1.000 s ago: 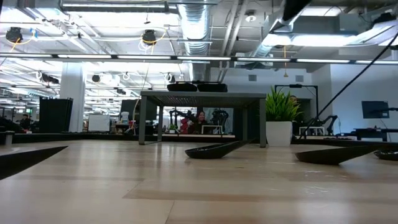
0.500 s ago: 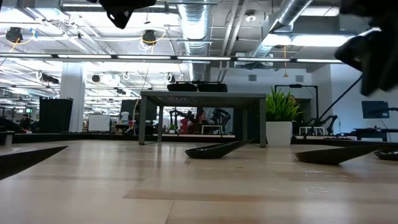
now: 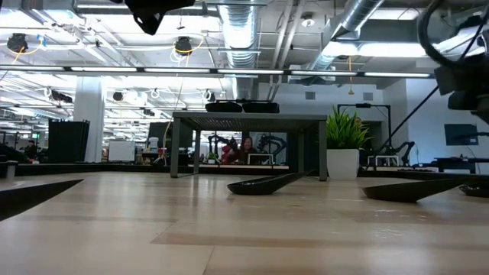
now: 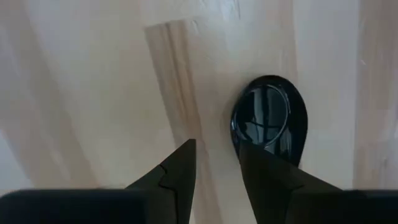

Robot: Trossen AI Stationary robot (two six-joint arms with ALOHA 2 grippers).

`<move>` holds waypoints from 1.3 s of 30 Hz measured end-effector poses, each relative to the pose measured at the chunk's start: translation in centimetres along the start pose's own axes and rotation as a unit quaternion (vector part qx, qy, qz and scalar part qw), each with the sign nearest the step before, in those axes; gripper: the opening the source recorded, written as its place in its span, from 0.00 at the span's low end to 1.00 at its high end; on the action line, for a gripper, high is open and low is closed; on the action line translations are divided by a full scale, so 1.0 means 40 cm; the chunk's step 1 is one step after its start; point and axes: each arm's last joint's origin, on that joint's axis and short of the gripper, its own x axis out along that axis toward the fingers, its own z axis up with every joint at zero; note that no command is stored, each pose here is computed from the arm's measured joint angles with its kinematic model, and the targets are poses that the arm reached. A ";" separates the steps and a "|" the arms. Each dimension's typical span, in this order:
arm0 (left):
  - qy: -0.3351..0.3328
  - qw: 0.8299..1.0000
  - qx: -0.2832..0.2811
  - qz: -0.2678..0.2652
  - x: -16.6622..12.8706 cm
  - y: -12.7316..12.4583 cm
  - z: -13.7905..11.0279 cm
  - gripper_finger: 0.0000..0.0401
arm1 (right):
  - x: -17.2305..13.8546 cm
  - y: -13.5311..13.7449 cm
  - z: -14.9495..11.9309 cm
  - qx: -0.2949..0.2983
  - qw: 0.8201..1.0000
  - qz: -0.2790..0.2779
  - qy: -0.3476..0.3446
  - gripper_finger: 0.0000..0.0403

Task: Pick & Place Mini shaped plates
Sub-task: Put the black drop-shaped plate on the shelf

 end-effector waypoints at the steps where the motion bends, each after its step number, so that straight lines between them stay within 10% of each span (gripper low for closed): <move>1: 0.000 1.000 0.000 0.000 0.000 0.000 0.000 0.23 | 0.005 0.001 0.001 -0.004 1.000 -0.004 0.002 0.29; 21: -0.001 1.000 -0.001 0.001 0.000 0.002 0.001 0.23 | 0.072 -0.020 0.020 -0.032 0.994 -0.089 0.063 0.28; 31: -0.001 1.000 -0.001 0.001 0.000 0.002 0.002 0.23 | 0.054 -0.048 0.041 0.006 0.996 -0.049 0.071 0.02; 39: -0.001 1.000 -0.001 0.001 0.000 0.002 0.002 0.23 | -0.034 -0.083 0.067 0.006 1.000 0.000 -0.002 0.01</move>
